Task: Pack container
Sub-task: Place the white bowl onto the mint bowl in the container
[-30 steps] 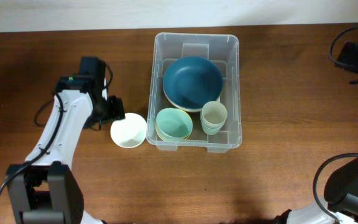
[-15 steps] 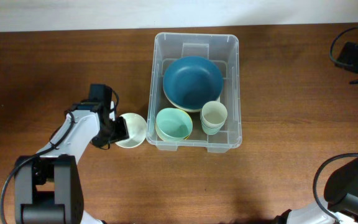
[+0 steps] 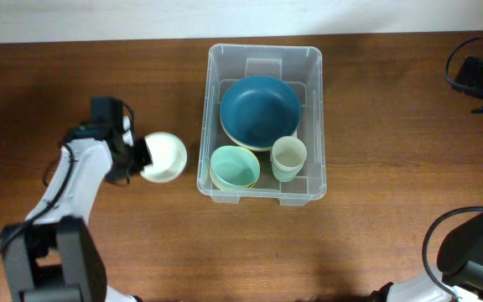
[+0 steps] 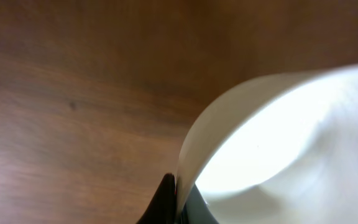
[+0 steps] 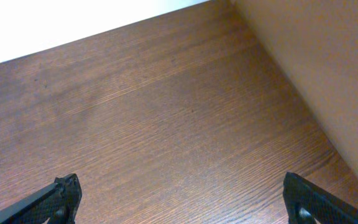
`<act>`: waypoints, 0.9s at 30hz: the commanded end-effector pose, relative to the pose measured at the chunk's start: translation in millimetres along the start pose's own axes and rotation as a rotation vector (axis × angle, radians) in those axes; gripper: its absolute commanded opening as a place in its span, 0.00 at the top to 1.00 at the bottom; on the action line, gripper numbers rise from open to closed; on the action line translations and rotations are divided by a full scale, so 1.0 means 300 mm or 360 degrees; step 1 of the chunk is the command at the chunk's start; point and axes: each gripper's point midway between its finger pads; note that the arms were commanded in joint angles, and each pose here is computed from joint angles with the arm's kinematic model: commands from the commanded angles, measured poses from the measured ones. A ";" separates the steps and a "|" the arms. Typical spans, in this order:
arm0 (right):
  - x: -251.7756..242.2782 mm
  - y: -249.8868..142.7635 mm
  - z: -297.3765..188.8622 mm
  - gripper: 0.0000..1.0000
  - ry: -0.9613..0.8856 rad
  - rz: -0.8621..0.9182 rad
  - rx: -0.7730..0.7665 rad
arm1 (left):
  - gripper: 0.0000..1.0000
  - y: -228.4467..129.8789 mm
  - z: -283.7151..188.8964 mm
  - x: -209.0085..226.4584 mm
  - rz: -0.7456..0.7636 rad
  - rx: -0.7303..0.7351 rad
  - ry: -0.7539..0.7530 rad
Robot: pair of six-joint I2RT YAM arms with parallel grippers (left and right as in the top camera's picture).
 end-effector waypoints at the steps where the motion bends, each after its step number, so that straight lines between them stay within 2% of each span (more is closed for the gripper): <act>1: -0.014 0.007 0.002 0.01 -0.0024 0.0023 -0.0009 | 0.99 0.173 -0.298 -0.089 0.0158 -0.0390 -0.0060; 3: -0.014 0.007 0.002 0.01 -0.0024 0.0023 -0.0009 | 0.99 0.197 -0.381 -0.152 0.0228 -0.0479 -0.0089; 5: -0.014 0.007 0.002 0.01 -0.0024 0.0023 -0.0009 | 0.99 0.202 -0.464 -0.321 0.0421 -0.0584 -0.0177; 6: -0.014 0.007 0.002 0.01 -0.0024 0.0023 -0.0009 | 1.00 0.185 -0.471 -0.418 0.0527 -0.0601 -0.0230; 9: -0.014 0.007 0.002 0.01 -0.0024 0.0023 -0.0009 | 0.99 0.157 -0.463 -0.511 0.0635 -0.0594 -0.0269; 19: -0.014 0.007 0.002 0.01 -0.0024 0.0023 -0.0009 | 0.99 0.071 -0.315 -0.653 0.0833 -0.0398 -0.0221; 27: -0.014 0.007 0.002 0.01 -0.0024 0.0023 -0.0009 | 0.99 -0.017 -0.238 -0.652 0.0884 -0.0180 -0.0183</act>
Point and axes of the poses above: each gripper's point midway between its finger pads, its own z axis out along the fingers, its own x axis along the line the jaws close on, y = z × x, and after that the axes turned 12 degrees about z, right-handed
